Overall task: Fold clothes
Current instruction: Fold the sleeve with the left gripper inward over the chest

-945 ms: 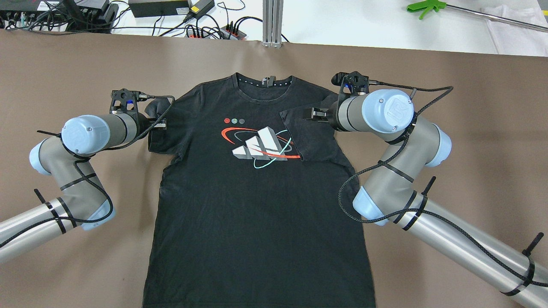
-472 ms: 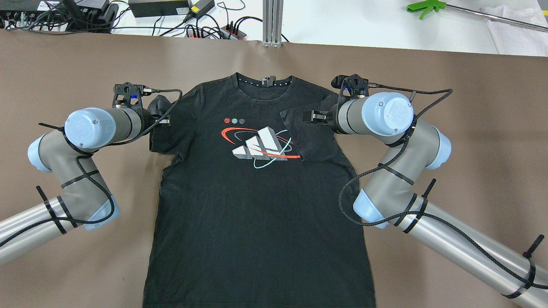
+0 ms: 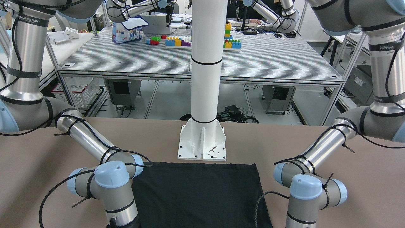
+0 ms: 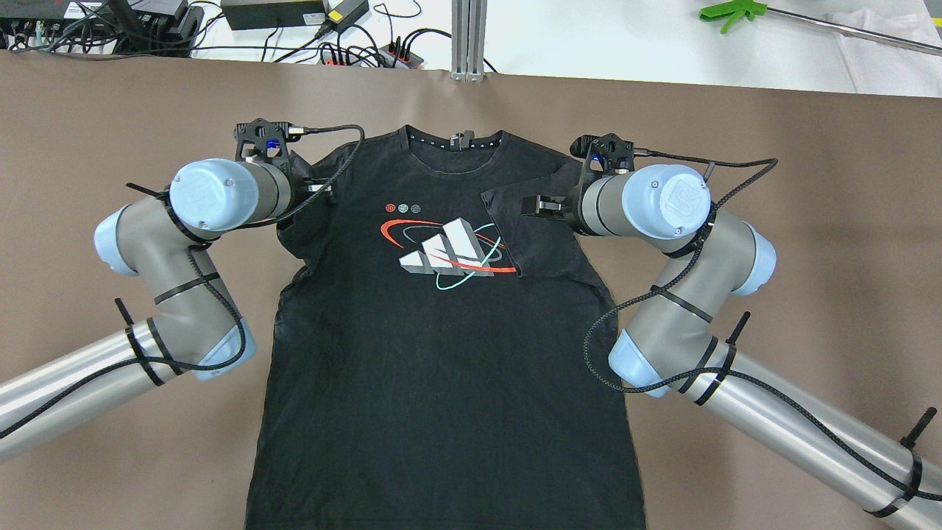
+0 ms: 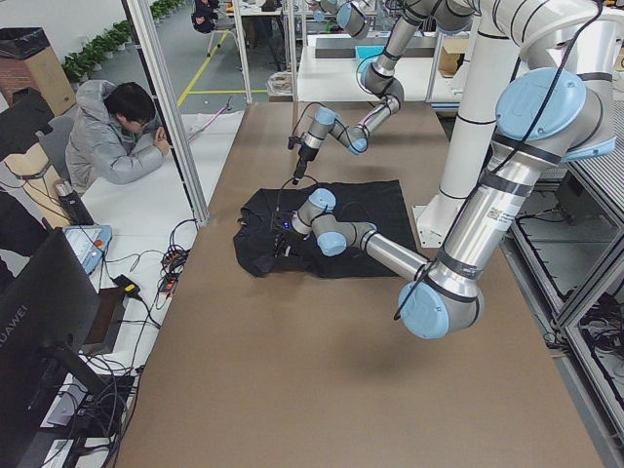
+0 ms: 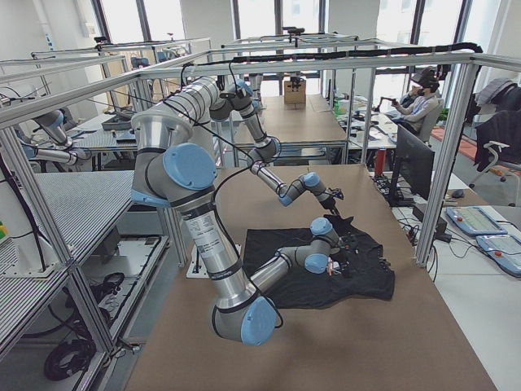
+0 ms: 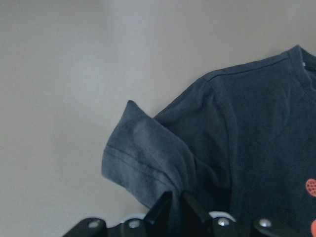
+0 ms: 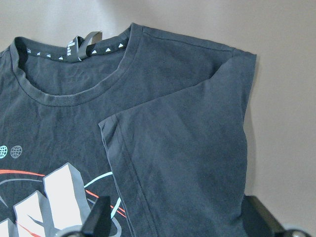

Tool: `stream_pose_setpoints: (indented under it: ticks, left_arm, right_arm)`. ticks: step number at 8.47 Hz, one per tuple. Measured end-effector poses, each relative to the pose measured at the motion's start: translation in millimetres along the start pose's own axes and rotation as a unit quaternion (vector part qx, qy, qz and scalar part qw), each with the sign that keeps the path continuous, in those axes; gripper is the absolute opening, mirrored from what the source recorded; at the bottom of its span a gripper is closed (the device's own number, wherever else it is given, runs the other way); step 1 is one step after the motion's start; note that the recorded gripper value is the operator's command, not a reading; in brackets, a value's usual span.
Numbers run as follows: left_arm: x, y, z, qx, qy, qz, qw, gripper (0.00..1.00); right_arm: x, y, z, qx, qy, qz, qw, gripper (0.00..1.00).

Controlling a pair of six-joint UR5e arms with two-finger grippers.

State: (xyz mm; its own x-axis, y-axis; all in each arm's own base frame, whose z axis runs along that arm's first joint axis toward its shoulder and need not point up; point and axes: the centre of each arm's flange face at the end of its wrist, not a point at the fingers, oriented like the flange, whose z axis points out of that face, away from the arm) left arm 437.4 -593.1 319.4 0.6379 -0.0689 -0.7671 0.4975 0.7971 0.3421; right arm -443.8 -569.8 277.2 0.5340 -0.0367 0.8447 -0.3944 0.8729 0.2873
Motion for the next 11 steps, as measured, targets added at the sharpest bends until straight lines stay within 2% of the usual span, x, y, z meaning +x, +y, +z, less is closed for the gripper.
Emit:
stream_pose_setpoints:
  ticks: [4, 5, 8, 11]
  left_arm:
    - [88, 16, 1, 0.002, -0.019, -0.021, 0.9996, 0.0]
    - [97, 25, 2, 0.002, -0.019, -0.024, 0.9995, 0.99]
    - [101, 40, 7, 0.006, -0.022, -0.017, 0.9996, 1.0]
    - [98, 37, 8, 0.011, -0.023, -0.01, 0.9996, 1.0]
  right_arm:
    - [7, 2, 3, -0.001, 0.006, -0.001, 1.0, 0.94]
    - [9, 2, 4, 0.0, 0.008, -0.001, 1.0, 0.94]
    - [14, 4, 6, 0.0, 0.012, -0.001, 0.9999, 0.94]
    - [14, 4, 5, 0.0, 0.012, -0.001, 0.9999, 0.94]
